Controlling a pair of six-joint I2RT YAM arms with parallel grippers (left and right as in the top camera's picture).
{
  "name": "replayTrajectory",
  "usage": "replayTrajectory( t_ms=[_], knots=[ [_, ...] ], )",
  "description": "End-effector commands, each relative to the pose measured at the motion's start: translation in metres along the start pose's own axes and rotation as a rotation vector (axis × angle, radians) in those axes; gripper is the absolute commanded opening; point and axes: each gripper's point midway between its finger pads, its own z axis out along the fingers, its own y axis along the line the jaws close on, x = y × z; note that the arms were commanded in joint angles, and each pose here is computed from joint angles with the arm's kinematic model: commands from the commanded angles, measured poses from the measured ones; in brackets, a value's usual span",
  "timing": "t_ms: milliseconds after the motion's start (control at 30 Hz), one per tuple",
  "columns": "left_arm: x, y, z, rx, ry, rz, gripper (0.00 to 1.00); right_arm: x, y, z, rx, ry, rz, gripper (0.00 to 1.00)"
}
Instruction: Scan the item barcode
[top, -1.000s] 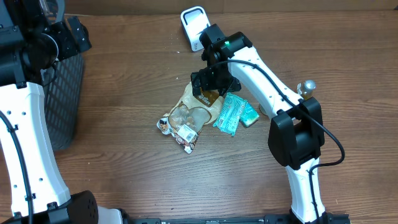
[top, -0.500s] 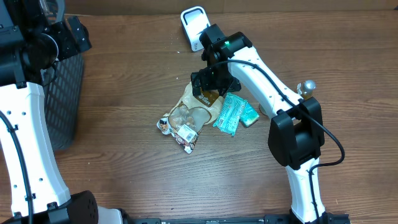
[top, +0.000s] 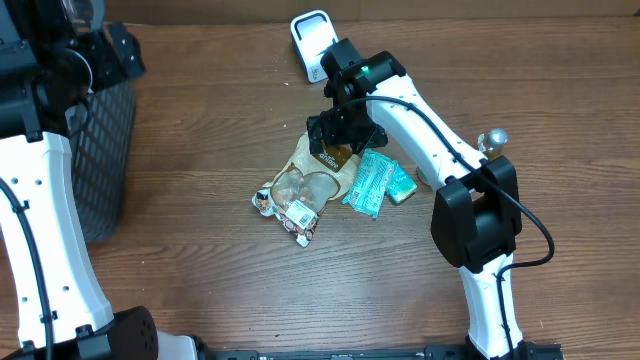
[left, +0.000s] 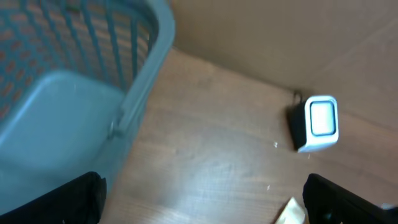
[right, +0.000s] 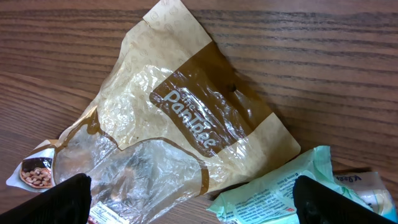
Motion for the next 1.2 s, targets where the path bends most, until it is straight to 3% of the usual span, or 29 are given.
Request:
replayTrajectory(
  t_ms=[0,133,300,333,400,467,500,567,633,667,700,733,767,833,900,1000,1067,1167],
  knots=[
    [-0.012,-0.005,-0.005,0.016,-0.041,0.022,1.00,-0.004,0.004,-0.007,-0.006,-0.024,-0.005,1.00],
    [-0.006,-0.008,-0.005,0.034,-0.016,-0.021,1.00,-0.013,0.007,-0.007,-0.017,-0.058,-0.012,1.00],
    [0.054,-0.033,-0.003,0.175,0.246,-0.063,0.97,-0.014,0.030,-0.009,-0.146,-0.055,-0.023,1.00],
    [0.067,-0.037,-0.001,0.187,0.301,-0.066,0.92,-0.011,0.038,-0.010,-0.194,-0.037,-0.026,1.00],
    [0.096,-0.048,0.006,0.190,0.416,-0.056,0.72,-0.009,0.046,-0.012,-0.240,-0.024,-0.028,1.00],
    [0.122,-0.061,0.015,0.200,0.502,-0.028,0.40,-0.010,0.050,-0.013,-0.264,-0.028,-0.033,1.00],
    [0.134,-0.069,0.020,0.208,0.541,-0.011,0.36,-0.011,0.050,-0.013,-0.264,-0.034,-0.036,1.00],
    [0.154,-0.082,0.027,0.220,0.596,0.022,0.38,-0.011,0.045,-0.014,-0.261,-0.026,-0.026,0.98],
    [0.171,-0.094,0.034,0.229,0.650,0.053,0.37,-0.008,0.036,-0.014,-0.245,-0.008,-0.007,0.88],
    [0.176,-0.099,0.036,0.232,0.663,0.066,0.48,-0.007,0.031,-0.014,-0.230,-0.003,0.004,0.88],
    [0.178,-0.102,0.042,0.228,0.663,0.081,0.50,-0.007,0.025,-0.014,-0.218,-0.001,0.013,0.91],
    [0.181,-0.106,0.046,0.231,0.667,0.090,0.40,-0.007,0.021,-0.014,-0.214,0.005,0.024,1.00],
    [0.186,-0.109,0.050,0.229,0.687,0.090,0.25,-0.007,0.018,-0.014,-0.212,0.010,0.033,1.00],
    [0.201,-0.114,0.055,0.213,0.745,0.083,0.07,-0.003,0.013,-0.013,-0.210,0.028,0.047,1.00],
    [0.220,-0.117,0.059,0.196,0.819,0.098,0.04,0.003,0.010,-0.008,-0.203,0.052,0.056,1.00],
    [0.243,-0.117,0.067,0.144,0.903,0.132,0.04,0.013,0.005,0.004,-0.192,0.091,0.070,0.53],
    [0.255,-0.114,0.074,0.105,0.938,0.158,0.04,0.021,0.002,0.014,-0.183,0.119,0.087,0.38],
    [0.267,-0.113,0.080,0.081,0.980,0.174,0.04,0.031,-0.004,0.032,-0.173,0.150,0.116,0.33]
  ],
)
